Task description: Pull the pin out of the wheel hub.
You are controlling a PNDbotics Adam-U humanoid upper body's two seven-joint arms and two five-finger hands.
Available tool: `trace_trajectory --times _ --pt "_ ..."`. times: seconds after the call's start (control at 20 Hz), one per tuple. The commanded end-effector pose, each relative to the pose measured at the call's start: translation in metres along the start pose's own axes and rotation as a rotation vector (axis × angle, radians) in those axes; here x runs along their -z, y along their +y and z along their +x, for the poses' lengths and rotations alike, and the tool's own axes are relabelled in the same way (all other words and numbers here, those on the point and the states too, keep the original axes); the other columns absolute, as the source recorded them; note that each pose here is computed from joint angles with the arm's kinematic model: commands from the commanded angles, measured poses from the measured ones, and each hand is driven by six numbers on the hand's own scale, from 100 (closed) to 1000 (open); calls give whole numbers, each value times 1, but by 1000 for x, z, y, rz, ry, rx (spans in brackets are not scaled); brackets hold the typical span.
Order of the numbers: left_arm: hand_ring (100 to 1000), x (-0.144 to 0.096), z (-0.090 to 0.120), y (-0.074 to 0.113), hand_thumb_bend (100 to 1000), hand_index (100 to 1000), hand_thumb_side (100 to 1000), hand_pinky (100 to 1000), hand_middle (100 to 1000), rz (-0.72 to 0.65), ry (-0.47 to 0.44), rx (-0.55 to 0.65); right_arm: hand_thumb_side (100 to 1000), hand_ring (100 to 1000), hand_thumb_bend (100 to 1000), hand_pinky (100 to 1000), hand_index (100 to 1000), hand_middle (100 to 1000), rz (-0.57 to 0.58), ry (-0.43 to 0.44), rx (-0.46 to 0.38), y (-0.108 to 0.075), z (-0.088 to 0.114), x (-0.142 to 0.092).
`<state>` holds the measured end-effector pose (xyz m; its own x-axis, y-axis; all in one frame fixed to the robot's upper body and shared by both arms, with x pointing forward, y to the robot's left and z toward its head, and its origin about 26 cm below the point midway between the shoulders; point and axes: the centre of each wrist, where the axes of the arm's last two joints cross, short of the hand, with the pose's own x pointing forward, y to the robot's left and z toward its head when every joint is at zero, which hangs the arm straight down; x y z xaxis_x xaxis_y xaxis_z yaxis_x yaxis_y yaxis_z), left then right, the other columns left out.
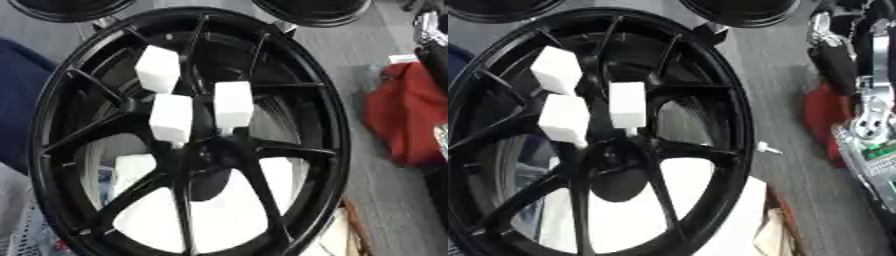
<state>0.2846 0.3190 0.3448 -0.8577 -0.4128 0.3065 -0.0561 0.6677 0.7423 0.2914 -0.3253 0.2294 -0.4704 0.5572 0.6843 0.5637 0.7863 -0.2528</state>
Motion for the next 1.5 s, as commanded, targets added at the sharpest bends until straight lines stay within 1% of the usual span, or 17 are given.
trace_trajectory --times 0.05,0.4,0.45,0.5,0.55,0.7,0.85,1.1,1.35,1.5 --pt "570 9 16 15 100 811 828 866 686 -145 -2 134 538 654 100 765 899 734 5 -37 -32 -7 7 4" --pt "622 25 29 20 116 816 827 855 694 -442 0 288 543 653 100 765 899 733 13 -31 -43 -8 5 3" --pt "659 28 31 20 128 823 850 857 708 -493 5 309 544 653 100 765 899 733 15 -32 -44 -8 5 3" --pt "673 30 33 19 130 827 852 859 713 -554 13 334 544 653 100 765 899 733 18 -32 -44 -8 5 3" --pt "709 33 34 19 131 842 874 868 736 -612 22 357 544 653 100 764 899 733 21 -33 -44 -8 5 3" --pt "736 40 39 17 146 851 900 868 742 -791 60 414 544 653 100 765 899 733 27 -32 -46 -8 5 3" --pt "752 47 44 15 174 852 899 839 744 -910 86 456 544 652 100 765 899 733 31 -29 -46 -8 5 2" --pt "760 58 49 6 193 851 894 835 745 -966 57 499 544 652 100 764 899 733 36 -25 -41 -7 4 1" --pt "756 77 58 -6 193 849 889 833 744 -960 -10 515 544 651 100 764 899 733 44 -20 -34 -5 4 0" --pt "753 91 58 -12 192 849 885 832 744 -949 -36 502 543 652 100 765 899 733 50 -25 -31 -4 5 1"
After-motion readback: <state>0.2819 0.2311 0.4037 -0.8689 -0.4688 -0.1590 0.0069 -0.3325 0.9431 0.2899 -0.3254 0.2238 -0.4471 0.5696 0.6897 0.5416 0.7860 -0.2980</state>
